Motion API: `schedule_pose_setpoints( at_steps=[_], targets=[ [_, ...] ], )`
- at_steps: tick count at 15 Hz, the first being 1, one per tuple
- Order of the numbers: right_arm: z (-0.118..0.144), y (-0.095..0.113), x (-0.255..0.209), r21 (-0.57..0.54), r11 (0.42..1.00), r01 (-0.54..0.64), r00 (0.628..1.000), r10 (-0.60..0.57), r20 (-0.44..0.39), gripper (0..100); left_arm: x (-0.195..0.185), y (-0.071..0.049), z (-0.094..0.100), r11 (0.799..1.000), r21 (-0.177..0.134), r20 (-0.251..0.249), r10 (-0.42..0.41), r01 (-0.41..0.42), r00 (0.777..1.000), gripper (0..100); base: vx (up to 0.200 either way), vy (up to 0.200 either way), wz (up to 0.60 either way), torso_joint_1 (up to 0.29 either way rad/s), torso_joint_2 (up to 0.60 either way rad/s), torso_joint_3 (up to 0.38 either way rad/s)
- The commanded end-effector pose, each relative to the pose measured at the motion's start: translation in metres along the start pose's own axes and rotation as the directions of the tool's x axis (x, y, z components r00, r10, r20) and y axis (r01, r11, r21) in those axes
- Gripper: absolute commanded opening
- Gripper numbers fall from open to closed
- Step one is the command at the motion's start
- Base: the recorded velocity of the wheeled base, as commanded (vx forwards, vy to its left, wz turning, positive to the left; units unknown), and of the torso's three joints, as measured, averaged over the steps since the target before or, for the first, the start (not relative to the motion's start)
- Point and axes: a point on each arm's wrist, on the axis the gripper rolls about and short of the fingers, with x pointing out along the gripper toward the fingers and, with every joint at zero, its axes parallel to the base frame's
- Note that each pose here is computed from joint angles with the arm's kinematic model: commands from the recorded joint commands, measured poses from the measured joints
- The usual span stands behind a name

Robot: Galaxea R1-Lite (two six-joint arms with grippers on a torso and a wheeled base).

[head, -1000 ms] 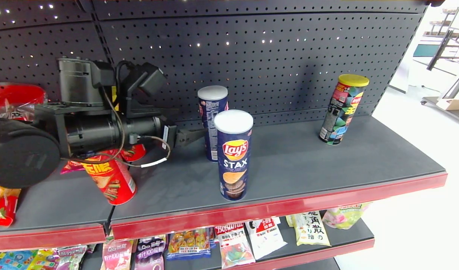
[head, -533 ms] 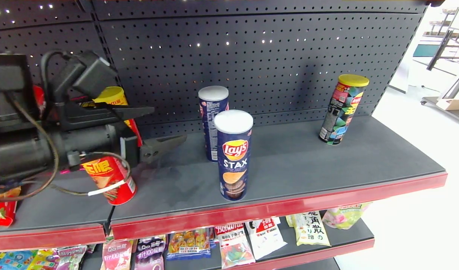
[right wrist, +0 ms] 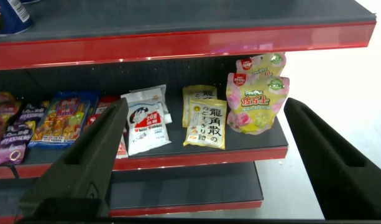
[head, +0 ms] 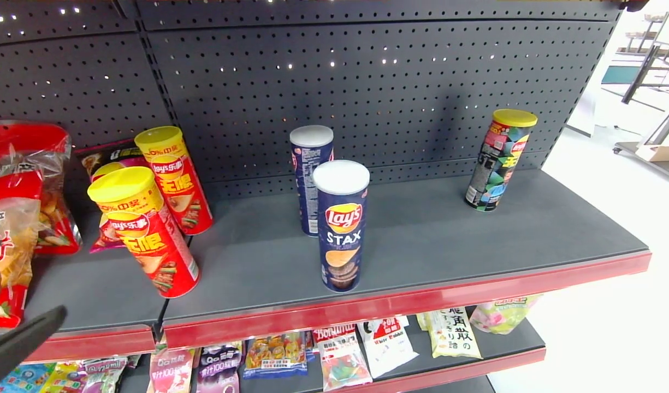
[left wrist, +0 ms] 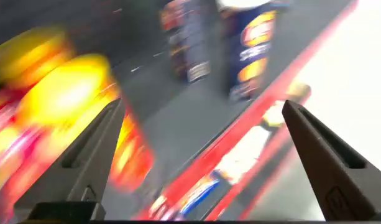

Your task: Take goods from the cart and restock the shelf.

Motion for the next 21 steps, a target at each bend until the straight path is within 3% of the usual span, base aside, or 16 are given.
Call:
schedule_pose_setpoints(
  at_steps=[1, 2, 3, 5, 6, 9, 11, 12, 13, 18, 21],
  targets=[
    [0.0, 0.0, 0.0, 0.0, 1.0, 0.0, 1.0, 0.0, -0.001, 100, -0.047, -0.014, -0.035, 0.952, -0.103, 0.016, 0.291, -0.288, 0.957, 100, 0.0, 0.0, 0.0, 0.0, 0.0, 0.0],
    [0.0, 0.0, 0.0, 0.0, 1.0, 0.0, 1.0, 0.0, -0.001, 100, -0.06, -0.022, -0.045, 0.932, -0.165, -0.01, 0.325, -0.322, 0.946, 100, 0.0, 0.0, 0.0, 0.0, 0.0, 0.0],
    [0.0, 0.0, 0.0, 0.0, 1.0, 0.0, 1.0, 0.0, -0.001, 100, -0.073, -0.03, -0.056, 0.94, -0.17, -0.002, 0.3, -0.296, 0.954, 100, 0.0, 0.0, 0.0, 0.0, 0.0, 0.0],
    [0.0, 0.0, 0.0, 0.0, 1.0, 0.0, 1.0, 0.0, -0.001, 100, -0.091, -0.039, -0.083, 0.973, -0.158, 0.015, 0.172, -0.167, 0.985, 100, 0.0, 0.0, 0.0, 0.0, 0.0, 0.0],
    [0.0, 0.0, 0.0, 0.0, 1.0, 0.0, 1.0, 0.0, -0.001, 100, -0.09, -0.039, -0.089, 0.974, -0.147, -0.001, 0.172, -0.17, 0.985, 100, 0.0, 0.0, 0.0, 0.0, 0.0, 0.0],
    [0.0, 0.0, 0.0, 0.0, 1.0, 0.0, 1.0, 0.0, -0.001, 100, -0.084, -0.036, -0.1, 0.952, -0.159, -0.065, 0.255, -0.262, 0.965, 100, 0.0, 0.0, 0.0, 0.0, 0.0, 0.0],
    [0.0, 0.0, 0.0, 0.0, 1.0, 0.0, 1.0, 0.0, -0.001, 100, -0.085, -0.034, -0.1, 0.919, -0.168, -0.076, 0.349, -0.357, 0.934, 100, 0.0, 0.0, 0.0, 0.0, 0.0, 0.0],
    [0.0, 0.0, 0.0, 0.0, 1.0, 0.0, 1.0, 0.0, -0.001, 100, -0.085, -0.034, -0.1, 0.919, -0.168, -0.076, 0.349, -0.357, 0.934, 100, 0.0, 0.0, 0.0, 0.0, 0.0, 0.0],
    [0.0, 0.0, 0.0, -0.001, 1.0, 0.0, 1.0, 0.0, -0.003, 100, -0.084, -0.033, -0.103, 0.906, -0.163, -0.094, 0.381, -0.392, 0.92, 100, 0.0, 0.0, 0.0, 0.0, 0.0, 0.0],
    [0.0, 0.0, 0.0, -0.006, 1.0, -0.002, 1.0, 0.002, -0.003, 100, -0.082, -0.033, -0.106, 0.905, -0.159, -0.104, 0.383, -0.396, 0.918, 100, 0.0, 0.0, 0.48, 0.0, 0.0, 0.003],
    [0.0, 0.0, 0.0, -0.003, 1.0, -0.002, 1.0, 0.002, -0.001, 100, -0.082, -0.033, -0.106, 0.905, -0.158, -0.101, 0.383, -0.394, 0.918, 100, 0.0, 0.0, 0.0, 0.0, 0.0, 0.0]
  ],
)
